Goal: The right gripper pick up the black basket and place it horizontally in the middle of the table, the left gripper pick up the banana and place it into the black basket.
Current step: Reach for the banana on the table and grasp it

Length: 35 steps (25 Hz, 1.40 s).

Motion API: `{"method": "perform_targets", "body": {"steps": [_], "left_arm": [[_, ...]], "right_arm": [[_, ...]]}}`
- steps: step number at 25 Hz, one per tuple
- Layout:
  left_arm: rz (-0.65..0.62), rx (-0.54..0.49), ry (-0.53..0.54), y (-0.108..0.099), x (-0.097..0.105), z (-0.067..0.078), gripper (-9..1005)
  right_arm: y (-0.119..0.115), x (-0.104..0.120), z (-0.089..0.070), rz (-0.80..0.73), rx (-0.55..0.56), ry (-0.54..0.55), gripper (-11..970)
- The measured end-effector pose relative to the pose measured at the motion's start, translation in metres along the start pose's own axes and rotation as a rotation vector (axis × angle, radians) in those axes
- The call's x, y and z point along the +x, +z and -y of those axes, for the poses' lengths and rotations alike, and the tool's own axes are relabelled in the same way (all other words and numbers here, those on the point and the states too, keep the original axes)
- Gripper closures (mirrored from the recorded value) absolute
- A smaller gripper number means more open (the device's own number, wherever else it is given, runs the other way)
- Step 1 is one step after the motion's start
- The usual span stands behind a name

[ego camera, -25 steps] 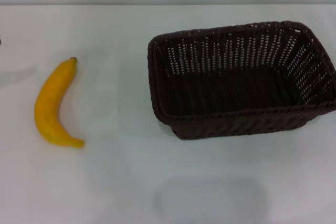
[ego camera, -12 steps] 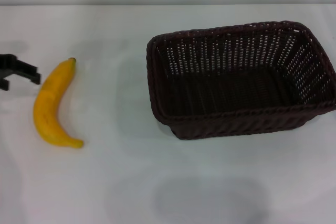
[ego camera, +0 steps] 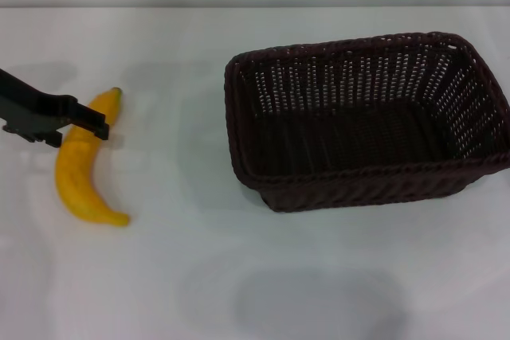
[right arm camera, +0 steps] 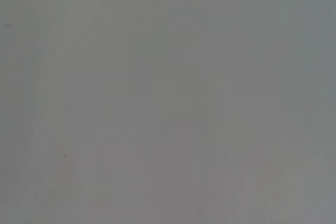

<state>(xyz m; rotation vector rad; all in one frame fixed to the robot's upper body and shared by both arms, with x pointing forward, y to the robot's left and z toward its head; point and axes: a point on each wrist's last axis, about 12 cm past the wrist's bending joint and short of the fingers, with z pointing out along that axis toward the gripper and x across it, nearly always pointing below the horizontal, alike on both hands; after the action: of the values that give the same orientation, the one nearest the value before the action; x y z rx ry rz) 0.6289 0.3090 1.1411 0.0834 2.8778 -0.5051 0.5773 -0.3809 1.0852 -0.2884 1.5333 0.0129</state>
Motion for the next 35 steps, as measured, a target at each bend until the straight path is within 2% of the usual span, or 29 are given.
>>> {"method": "perform_targets", "body": {"steps": [4,12,25,35], "left_arm": [[-0.030,0.004,0.005,0.004,-0.001,0.008,151],[-0.105,-0.063,0.063,0.008,-0.005,0.022,154],[-0.133,-0.097,0.081,0.013,-0.004,0.026,159],[-0.160,-0.148,0.098,0.020,-0.002,0.028,405]], "right_arm": [[0.001,-0.002,0.001,0.010,0.010,0.005,552],[0.002,-0.003,0.001,0.015,0.016,0.007,550],[0.001,0.000,0.001,0.005,0.020,0.009,547],[0.001,0.002,-0.001,-0.006,0.020,0.017,545]]}}
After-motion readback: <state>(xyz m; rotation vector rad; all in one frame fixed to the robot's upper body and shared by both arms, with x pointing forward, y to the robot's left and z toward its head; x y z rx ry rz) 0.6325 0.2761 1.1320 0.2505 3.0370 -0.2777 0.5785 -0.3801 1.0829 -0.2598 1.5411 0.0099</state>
